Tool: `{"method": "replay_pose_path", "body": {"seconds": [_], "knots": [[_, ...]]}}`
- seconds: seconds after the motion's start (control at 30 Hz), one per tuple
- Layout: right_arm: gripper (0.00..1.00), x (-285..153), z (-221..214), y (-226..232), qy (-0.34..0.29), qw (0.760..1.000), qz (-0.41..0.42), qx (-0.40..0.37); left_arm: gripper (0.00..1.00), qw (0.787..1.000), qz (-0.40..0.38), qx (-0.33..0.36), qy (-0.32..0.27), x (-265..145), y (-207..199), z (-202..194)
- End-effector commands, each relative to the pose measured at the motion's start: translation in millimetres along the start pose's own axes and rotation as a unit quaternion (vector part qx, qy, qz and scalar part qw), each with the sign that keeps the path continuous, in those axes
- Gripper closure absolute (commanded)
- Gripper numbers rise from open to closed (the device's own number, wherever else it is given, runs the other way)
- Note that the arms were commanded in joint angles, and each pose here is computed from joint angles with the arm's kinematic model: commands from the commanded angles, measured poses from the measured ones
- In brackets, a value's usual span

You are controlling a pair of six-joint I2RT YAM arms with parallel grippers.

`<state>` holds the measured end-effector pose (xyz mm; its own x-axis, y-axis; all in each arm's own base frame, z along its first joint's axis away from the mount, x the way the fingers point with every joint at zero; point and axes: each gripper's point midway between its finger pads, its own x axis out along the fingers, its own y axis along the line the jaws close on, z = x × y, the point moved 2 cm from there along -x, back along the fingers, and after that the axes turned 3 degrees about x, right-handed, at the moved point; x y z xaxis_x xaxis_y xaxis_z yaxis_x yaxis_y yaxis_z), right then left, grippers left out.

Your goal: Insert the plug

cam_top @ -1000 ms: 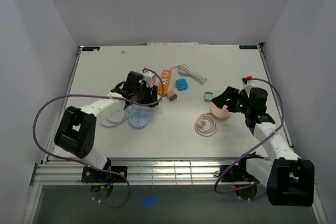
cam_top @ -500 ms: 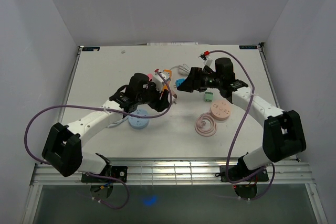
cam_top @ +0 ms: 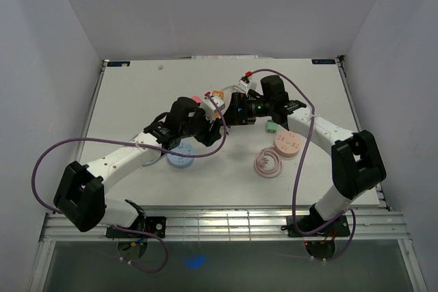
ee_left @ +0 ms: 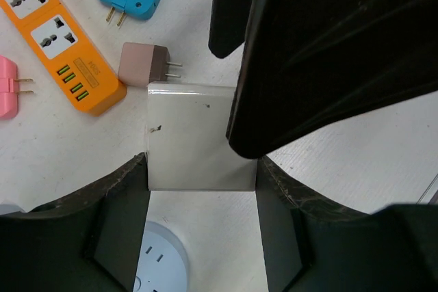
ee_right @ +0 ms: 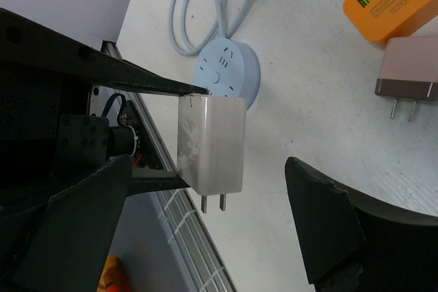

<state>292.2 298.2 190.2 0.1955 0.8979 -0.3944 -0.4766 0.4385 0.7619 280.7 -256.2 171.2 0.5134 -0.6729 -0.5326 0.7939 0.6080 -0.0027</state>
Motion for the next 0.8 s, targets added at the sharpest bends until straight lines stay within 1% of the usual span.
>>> {"method": "replay_pose_path", "body": {"seconds": [0.0, 0.03, 0.07, 0.17, 0.2, 0.23, 0.27, 0.3, 0.33, 0.37, 0.4, 0.43, 0.47, 0.5, 0.57, 0.7, 0.77], "knots": [[0.01, 4, -2, 12, 0.009, 1.000, 0.024, 0.001, 0.79, 0.997, 0.007, 0.026, -0.065, -17, -1, 38], [0.01, 4, -1, 15, 0.006, 0.999, 0.038, -0.006, 0.79, 0.997, 0.001, 0.028, -0.066, -18, -3, 38], [0.10, 5, -2, 17, 0.008, 0.999, 0.045, -0.003, 0.79, 0.997, -0.003, 0.030, -0.068, -18, -5, 39], [0.21, 7, -4, 19, 0.012, 0.998, 0.054, -0.005, 0.79, 0.997, -0.006, 0.031, -0.067, -18, -7, 39], [0.30, 8, -5, 20, 0.013, 0.998, 0.057, -0.005, 0.79, 0.997, -0.007, 0.032, -0.068, -18, -7, 39], [0.34, 8, -4, 21, 0.012, 0.998, 0.061, -0.007, 0.78, 0.997, -0.007, 0.032, -0.068, -18, -8, 39], [0.44, 7, -5, 23, 0.014, 0.998, 0.066, -0.009, 0.77, 0.997, -0.007, 0.031, -0.068, -18, -8, 39], [0.50, 6, -5, 24, 0.013, 0.998, 0.068, -0.012, 0.75, 0.997, -0.005, 0.029, -0.068, -18, -7, 39], [0.57, 6, -4, 24, 0.010, 0.998, 0.068, -0.016, 0.70, 0.997, -0.006, 0.029, -0.070, -18, -7, 39], [0.71, 5, -4, 24, 0.008, 0.998, 0.066, -0.017, 0.66, 0.997, -0.007, 0.027, -0.071, -18, -8, 39], [0.77, 5, -3, 25, 0.006, 0.997, 0.068, -0.021, 0.61, 0.997, -0.010, 0.026, -0.072, -18, -9, 39], [0.82, 4, -2, 25, 0.003, 0.998, 0.067, -0.023, 0.49, 0.997, -0.013, 0.026, -0.073, -18, -10, 39], [0.89, 4, -2, 26, 0.002, 0.997, 0.068, -0.025, 0.43, 0.997, -0.015, 0.023, -0.072, -18, -11, 39], [0.92, 3, -1, 26, -0.001, 0.997, 0.068, -0.027, 0.33, 0.997, -0.021, 0.020, -0.073, -19, -13, 39], [0.92, 3, -2, 27, -0.004, 0.997, 0.071, -0.030, 0.25, 0.997, -0.025, 0.015, -0.076, -22, -15, 40], [0.92, 0, 0, 30, -0.017, 0.996, 0.075, -0.041, 0.23, 0.995, -0.037, 0.015, -0.094, -33, -22, 48], [0.92, 0, -1, 28, -0.016, 0.997, 0.068, -0.033, 0.27, 0.995, -0.035, 0.018, -0.094, -32, -21, 43]]}}
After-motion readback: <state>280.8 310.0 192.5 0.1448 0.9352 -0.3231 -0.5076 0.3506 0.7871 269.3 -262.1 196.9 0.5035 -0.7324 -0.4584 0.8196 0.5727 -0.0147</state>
